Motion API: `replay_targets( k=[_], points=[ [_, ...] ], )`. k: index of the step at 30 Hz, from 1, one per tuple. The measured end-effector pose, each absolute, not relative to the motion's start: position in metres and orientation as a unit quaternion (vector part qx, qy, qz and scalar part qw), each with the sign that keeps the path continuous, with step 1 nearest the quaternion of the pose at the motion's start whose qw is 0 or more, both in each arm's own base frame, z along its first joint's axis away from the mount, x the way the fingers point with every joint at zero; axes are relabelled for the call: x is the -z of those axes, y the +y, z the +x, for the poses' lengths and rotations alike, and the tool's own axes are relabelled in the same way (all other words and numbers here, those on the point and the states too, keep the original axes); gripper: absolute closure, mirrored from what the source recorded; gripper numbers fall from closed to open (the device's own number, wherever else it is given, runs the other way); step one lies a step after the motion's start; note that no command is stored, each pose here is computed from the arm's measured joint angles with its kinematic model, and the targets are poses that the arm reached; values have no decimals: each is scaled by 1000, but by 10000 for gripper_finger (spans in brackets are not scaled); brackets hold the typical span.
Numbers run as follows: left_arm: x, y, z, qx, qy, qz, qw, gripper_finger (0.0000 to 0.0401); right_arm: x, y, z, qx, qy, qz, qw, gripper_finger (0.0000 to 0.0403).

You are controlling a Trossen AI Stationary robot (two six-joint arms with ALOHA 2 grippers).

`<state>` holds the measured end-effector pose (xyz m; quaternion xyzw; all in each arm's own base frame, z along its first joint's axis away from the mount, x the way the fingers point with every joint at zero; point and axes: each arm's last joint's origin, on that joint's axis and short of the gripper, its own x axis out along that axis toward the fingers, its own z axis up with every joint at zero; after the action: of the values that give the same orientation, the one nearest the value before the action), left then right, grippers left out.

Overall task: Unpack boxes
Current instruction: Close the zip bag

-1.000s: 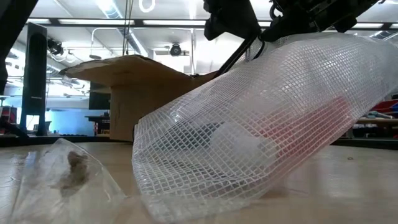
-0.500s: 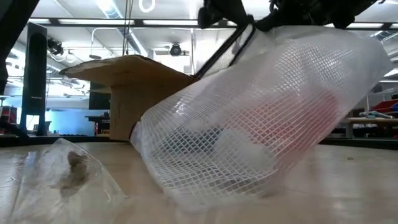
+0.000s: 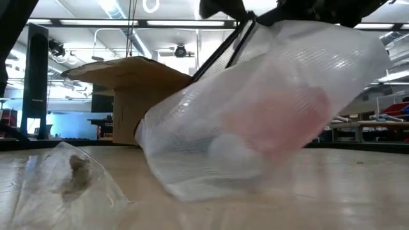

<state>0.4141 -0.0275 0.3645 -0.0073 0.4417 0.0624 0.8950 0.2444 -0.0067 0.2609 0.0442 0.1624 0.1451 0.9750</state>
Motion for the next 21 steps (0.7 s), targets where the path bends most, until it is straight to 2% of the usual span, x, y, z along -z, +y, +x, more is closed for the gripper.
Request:
replay_targets(
  k=[6,10,14,21],
  points=[
    [-357,-26,418,-4,453,132,881,386,-258,-6,244,-145,170,54,973,403],
    [-336,-26,429,22,462,195,865,385,-254,-6,244,-148,184,58,970,403],
    [-321,-27,434,22,485,190,853,384,-252,-6,244,-143,191,59,969,403],
    [-329,-25,429,-28,507,160,847,391,-252,-8,246,-125,190,64,972,403]
  ],
)
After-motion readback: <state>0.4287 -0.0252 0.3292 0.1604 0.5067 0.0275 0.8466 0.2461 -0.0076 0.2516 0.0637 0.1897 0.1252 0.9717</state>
